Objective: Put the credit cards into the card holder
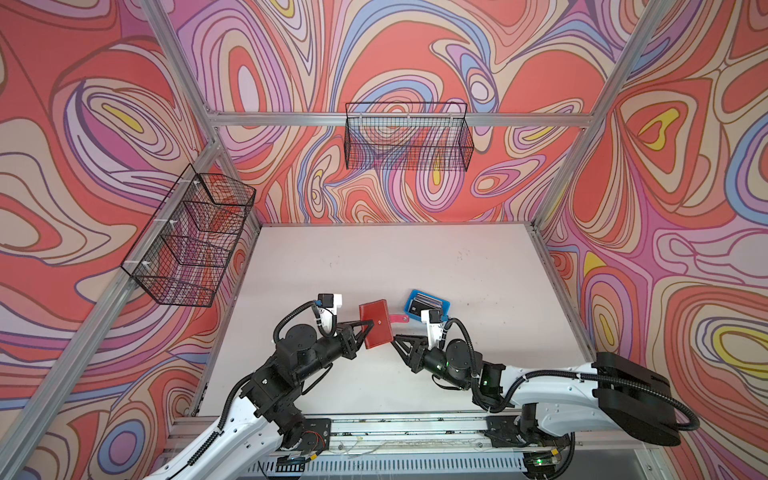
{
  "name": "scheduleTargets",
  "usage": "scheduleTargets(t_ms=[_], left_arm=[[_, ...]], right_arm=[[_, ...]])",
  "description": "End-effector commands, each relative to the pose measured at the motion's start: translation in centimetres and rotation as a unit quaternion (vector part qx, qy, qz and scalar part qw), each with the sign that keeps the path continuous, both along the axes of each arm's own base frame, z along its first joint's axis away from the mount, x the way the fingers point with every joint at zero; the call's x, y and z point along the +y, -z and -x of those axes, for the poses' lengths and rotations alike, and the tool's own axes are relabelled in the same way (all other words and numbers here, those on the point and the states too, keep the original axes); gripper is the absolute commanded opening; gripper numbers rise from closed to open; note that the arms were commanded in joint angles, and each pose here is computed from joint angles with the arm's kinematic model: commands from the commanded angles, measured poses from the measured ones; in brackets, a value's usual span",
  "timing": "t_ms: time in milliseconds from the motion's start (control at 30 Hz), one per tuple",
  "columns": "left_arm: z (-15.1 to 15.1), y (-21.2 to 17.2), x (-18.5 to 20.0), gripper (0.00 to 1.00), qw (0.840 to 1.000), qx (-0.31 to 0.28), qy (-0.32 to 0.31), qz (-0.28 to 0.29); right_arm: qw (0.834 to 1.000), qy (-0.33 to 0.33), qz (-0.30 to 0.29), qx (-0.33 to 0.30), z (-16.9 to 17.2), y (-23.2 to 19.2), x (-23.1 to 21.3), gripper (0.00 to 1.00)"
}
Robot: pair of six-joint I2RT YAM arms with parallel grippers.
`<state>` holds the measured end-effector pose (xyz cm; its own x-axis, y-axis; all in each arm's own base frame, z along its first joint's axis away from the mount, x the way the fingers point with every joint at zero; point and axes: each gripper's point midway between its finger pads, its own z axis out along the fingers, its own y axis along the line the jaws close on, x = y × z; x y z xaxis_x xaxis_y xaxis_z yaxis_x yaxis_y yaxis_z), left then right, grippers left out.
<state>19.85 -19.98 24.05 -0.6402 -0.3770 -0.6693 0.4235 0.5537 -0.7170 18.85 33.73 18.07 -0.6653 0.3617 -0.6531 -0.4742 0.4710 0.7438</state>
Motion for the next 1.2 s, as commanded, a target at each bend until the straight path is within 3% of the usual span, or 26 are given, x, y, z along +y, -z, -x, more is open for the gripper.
scheduleTargets(t_ms=[0,1167], left_arm=[[-0.4,-0.6,0.5,0.0,1.0,-0.016,-0.014,-0.003],[-0.5,0.2,0.4,0.0,1.0,-0.018,-0.011,-0.007]], right_arm=[[1.0,0.025,0.002,0.0,-0.7,-0.3,-0.6,0.27],[0.999,-0.022,-0.031,-0.022,0.2,-2.3,1.0,0.27]])
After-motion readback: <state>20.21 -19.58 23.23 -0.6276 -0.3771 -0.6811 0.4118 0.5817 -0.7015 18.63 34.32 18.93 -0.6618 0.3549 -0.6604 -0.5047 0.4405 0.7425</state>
